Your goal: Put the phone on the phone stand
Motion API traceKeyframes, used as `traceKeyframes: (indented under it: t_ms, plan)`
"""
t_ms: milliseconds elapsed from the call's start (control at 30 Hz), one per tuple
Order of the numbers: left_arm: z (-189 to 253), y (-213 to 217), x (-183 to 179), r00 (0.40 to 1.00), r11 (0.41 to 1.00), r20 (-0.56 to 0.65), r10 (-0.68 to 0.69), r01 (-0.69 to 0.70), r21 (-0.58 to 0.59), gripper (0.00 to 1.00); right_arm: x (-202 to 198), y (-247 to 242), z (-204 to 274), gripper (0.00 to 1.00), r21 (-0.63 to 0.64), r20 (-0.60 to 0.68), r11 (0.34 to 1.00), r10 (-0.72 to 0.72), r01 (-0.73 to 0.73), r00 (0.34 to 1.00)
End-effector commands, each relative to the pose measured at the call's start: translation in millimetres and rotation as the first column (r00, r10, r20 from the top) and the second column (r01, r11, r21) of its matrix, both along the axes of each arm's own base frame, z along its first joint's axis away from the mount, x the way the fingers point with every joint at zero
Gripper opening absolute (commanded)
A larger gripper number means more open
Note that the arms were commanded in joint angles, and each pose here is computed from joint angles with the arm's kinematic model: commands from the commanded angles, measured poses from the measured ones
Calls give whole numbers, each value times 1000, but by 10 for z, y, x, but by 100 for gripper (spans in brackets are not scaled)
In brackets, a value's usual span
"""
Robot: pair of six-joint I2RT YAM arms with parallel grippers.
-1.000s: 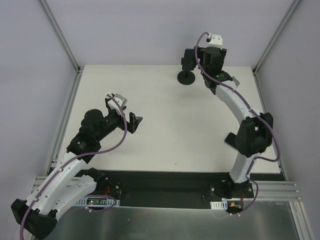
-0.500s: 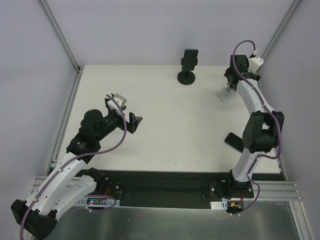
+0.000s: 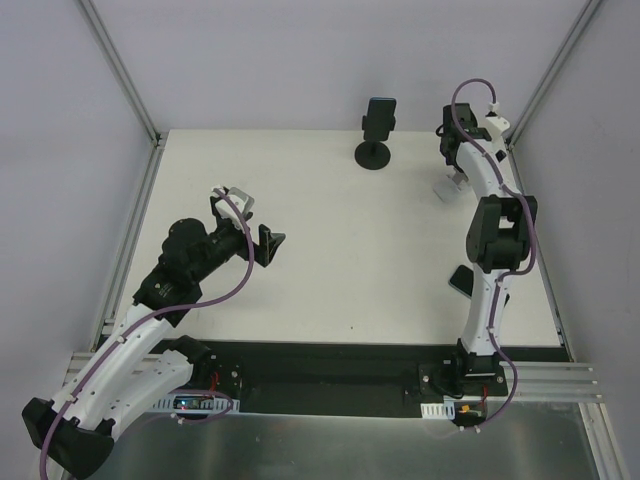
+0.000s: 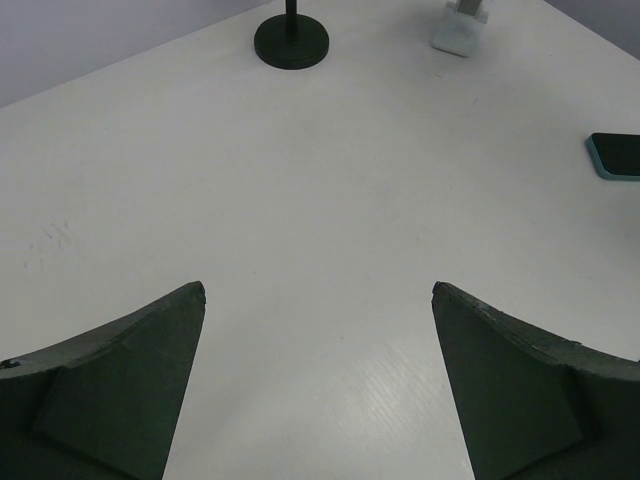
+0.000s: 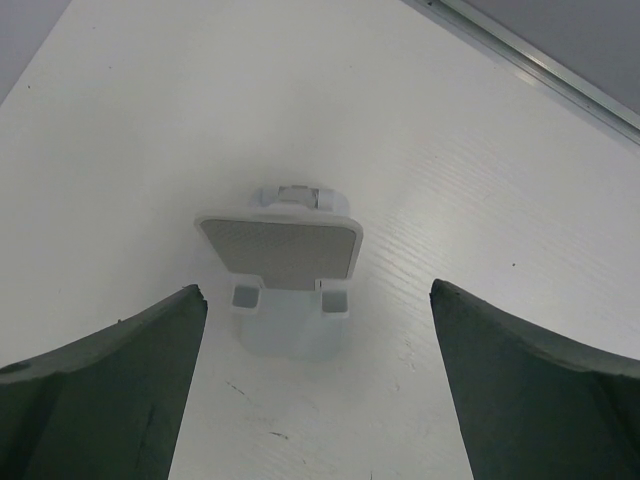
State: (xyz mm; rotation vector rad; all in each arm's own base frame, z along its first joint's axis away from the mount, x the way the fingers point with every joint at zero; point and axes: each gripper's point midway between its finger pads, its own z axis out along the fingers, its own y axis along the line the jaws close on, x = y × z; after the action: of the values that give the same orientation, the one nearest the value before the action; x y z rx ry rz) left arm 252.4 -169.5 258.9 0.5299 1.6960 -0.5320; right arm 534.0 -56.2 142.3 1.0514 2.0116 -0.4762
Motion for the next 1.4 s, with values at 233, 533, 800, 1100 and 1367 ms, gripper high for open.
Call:
traceKeyframes:
  t_ms: [233, 533, 800, 1100, 1367]
  plan:
    - [87, 13, 30, 999, 1000, 39, 4, -4, -19, 99, 335, -125, -11, 96, -89, 22, 995, -31, 33, 999]
    - [90, 19, 37, 999, 1000, 41, 8, -8, -16, 99, 341, -194, -152, 86, -147, -11, 988, -55, 53, 998]
    - [91, 6, 23, 999, 1000, 41, -2, 3, -17, 99, 191, 4, -96, 5, -167, -27, 984, 49, -53, 998]
    - [118, -19, 4, 999, 999, 43, -20, 21, -24, 99, -391, 802, -176, 1, -55, 39, 901, 433, -431, 901]
    - [135, 27, 9, 998, 1000, 56, 4, -2, -22, 99, -421, 2220, -53, 1, -79, 171, 641, 763, -763, 623]
